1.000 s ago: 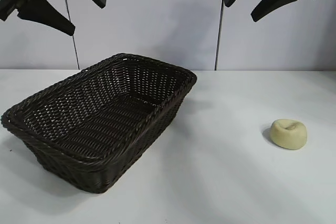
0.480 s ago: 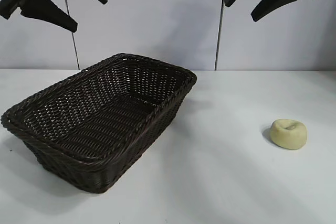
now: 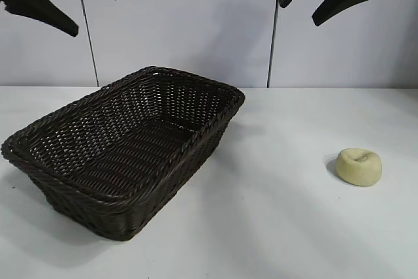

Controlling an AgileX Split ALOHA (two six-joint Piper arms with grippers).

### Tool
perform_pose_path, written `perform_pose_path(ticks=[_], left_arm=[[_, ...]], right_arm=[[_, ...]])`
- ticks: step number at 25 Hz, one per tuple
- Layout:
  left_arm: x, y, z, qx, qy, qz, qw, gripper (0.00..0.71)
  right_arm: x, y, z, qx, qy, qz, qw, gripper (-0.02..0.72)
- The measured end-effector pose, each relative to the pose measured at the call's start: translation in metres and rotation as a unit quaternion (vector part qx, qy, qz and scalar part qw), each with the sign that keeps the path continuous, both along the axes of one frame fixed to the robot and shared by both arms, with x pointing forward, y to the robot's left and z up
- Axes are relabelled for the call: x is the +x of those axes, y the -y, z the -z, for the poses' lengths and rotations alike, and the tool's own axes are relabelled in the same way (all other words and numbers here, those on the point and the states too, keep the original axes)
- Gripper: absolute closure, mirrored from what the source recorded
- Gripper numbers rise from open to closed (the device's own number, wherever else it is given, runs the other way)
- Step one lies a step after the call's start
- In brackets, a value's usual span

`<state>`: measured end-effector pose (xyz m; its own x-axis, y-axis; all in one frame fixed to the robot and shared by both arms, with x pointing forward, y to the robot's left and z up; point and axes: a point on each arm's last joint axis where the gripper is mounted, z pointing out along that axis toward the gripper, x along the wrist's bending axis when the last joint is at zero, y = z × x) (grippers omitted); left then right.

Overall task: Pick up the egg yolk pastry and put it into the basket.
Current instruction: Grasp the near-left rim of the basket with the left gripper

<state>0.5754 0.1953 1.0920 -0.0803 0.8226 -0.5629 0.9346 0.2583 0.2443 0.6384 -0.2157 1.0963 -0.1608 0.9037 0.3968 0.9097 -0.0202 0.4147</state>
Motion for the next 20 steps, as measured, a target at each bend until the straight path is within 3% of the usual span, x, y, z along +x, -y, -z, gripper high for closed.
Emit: perform_pose_path(ticks=[6, 9, 20], left_arm=[[-0.034, -0.015, -0.017, 0.027, 0.001, -0.049, 0.998, 0.231], [-0.054, -0.019, -0.011, 0.025, -0.01, -0.064, 0.998, 0.231], [-0.09, -0.03, 0.066, 0.009, -0.094, -0.171, 0.981, 0.231]], right_arm=[[0.001, 0.0, 0.0, 0.0, 0.003, 0.001, 1.0, 0.272], [0.001, 0.0, 0.0, 0.0, 0.003, 0.001, 1.0, 0.272], [0.001, 0.0, 0.0, 0.0, 0.003, 0.001, 1.0, 0.272]])
